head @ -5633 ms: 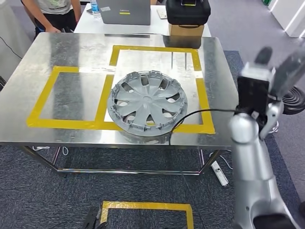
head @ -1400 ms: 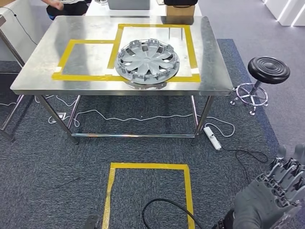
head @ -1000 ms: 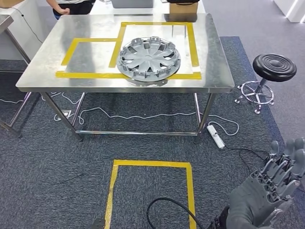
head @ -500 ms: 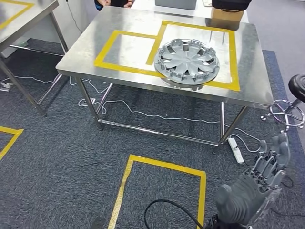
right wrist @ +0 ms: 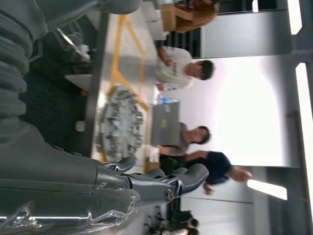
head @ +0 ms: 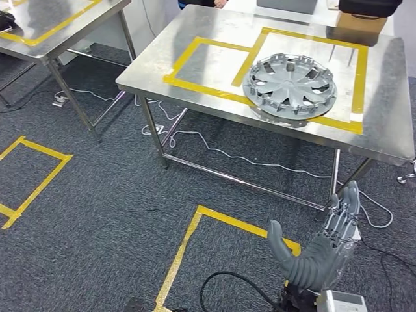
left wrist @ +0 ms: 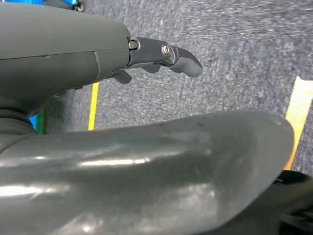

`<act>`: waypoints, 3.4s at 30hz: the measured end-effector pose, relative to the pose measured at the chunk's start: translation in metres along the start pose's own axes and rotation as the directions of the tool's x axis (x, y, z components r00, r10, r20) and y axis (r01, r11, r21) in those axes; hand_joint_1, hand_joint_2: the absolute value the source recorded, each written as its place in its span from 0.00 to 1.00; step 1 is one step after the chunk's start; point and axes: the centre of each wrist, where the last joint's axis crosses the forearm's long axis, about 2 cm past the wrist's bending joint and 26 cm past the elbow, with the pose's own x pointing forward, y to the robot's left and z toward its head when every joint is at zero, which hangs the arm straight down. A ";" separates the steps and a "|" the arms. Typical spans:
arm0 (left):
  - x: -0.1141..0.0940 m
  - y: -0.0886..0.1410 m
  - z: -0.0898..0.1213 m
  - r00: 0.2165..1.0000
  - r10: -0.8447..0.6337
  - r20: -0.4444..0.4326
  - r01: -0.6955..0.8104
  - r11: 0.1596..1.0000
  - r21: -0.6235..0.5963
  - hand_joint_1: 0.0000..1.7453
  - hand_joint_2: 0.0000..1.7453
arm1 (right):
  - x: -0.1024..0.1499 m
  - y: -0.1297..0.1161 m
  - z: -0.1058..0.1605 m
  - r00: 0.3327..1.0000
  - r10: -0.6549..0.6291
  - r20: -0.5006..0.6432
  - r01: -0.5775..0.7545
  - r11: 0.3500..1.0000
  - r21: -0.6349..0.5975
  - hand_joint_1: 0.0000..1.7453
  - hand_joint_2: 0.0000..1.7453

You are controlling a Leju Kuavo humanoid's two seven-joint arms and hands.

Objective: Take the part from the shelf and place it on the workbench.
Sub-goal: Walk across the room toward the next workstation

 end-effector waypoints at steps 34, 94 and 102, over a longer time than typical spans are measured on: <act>0.005 -0.001 0.000 0.999 -0.035 0.023 0.036 0.999 -0.005 0.00 0.00 | -0.148 -0.059 0.074 0.748 0.328 -0.577 -0.356 0.932 0.068 0.00 1.00; 0.006 0.003 -0.001 0.998 -0.058 0.029 0.058 0.998 -0.001 0.00 0.00 | -0.160 -0.134 0.211 -0.429 0.539 -0.725 -0.322 0.658 0.680 0.00 0.00; 0.005 0.002 -0.001 0.998 -0.061 0.027 0.061 0.998 -0.002 0.00 0.00 | -0.160 -0.134 0.211 -0.432 0.539 -0.723 -0.322 0.657 0.682 0.00 0.00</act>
